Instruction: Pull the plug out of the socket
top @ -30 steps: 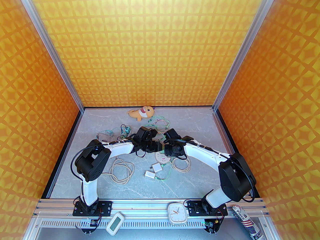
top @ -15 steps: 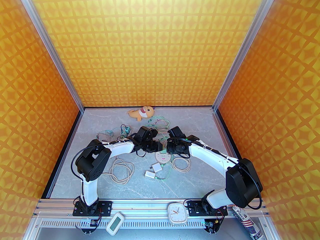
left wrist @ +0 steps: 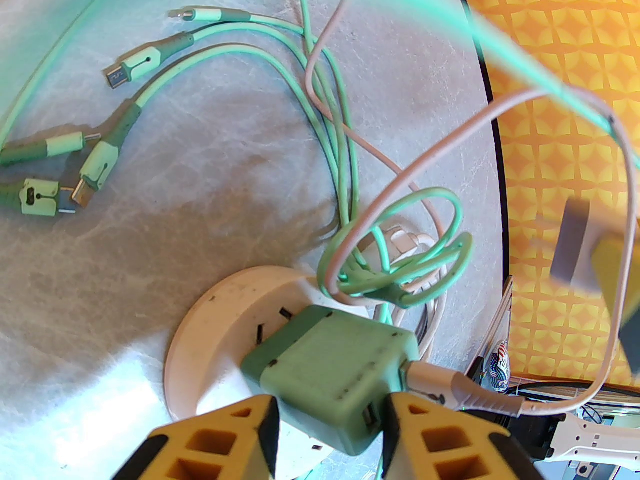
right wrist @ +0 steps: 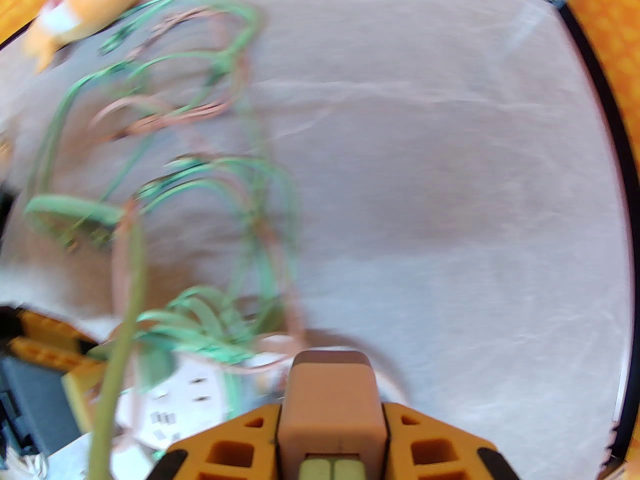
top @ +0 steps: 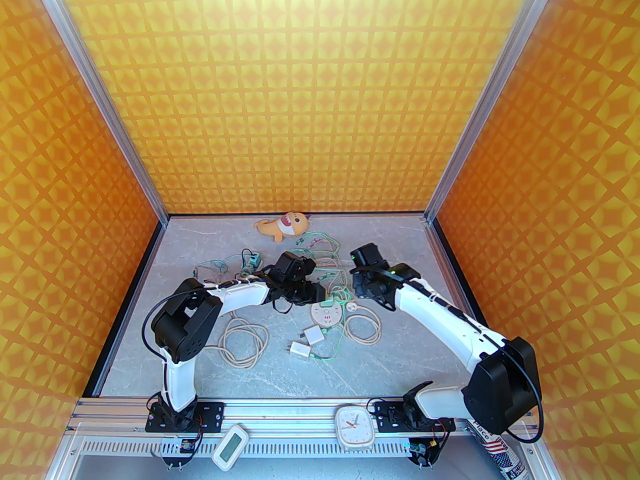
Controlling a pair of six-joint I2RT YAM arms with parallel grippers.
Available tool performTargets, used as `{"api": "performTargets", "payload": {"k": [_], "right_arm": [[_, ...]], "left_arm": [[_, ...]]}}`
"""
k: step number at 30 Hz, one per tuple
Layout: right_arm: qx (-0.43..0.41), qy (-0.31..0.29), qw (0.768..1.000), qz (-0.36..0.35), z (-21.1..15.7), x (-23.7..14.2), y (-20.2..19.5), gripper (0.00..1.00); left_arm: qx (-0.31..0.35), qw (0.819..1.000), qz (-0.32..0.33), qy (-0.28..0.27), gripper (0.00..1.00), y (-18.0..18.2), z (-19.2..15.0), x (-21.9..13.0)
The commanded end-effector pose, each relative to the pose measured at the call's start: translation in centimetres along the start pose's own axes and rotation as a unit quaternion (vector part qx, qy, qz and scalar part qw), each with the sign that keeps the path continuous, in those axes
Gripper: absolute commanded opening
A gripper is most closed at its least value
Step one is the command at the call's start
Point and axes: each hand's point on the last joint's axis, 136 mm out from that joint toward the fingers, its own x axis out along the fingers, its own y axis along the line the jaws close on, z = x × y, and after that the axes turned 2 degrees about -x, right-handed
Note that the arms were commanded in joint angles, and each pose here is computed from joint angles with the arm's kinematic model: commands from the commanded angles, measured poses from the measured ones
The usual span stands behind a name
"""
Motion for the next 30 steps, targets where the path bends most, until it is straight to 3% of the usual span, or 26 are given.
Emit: {"api": "performTargets", "payload": {"k": [1, 7, 19, 26, 30], "right_arm": [[-0.001, 0.005, 0.998, -0.055, 0.6, 0.1, -3.1, 0.29], [0.01, 0.045, 0.992, -0.116, 0.1, 2.6, -6.5, 0.29], [-0.058, 0.128, 0.964, -0.224, -1.7, 7.6, -8.6, 0.3], [-0.082, 0.154, 0.955, -0.239, -2.6, 9.6, -8.6, 0.35], [-0.079, 0.171, 0.957, -0.222, -3.1, 10.5, -7.8, 0.42]], "left_arm": [[-0.104, 0.956, 0.257, 0.092, 0.39, 14.9, -8.2, 0.0], [-0.099, 0.96, 0.249, 0.084, 0.4, 13.8, -7.5, -0.4], [-0.08, 0.974, 0.202, 0.059, 0.48, 8.8, -4.7, -2.0], [-0.063, 0.987, 0.149, 0.021, 0.62, 3.8, -1.9, -4.0], [-0.059, 0.988, 0.14, 0.011, 0.65, 2.0, -1.0, -5.2]]}}
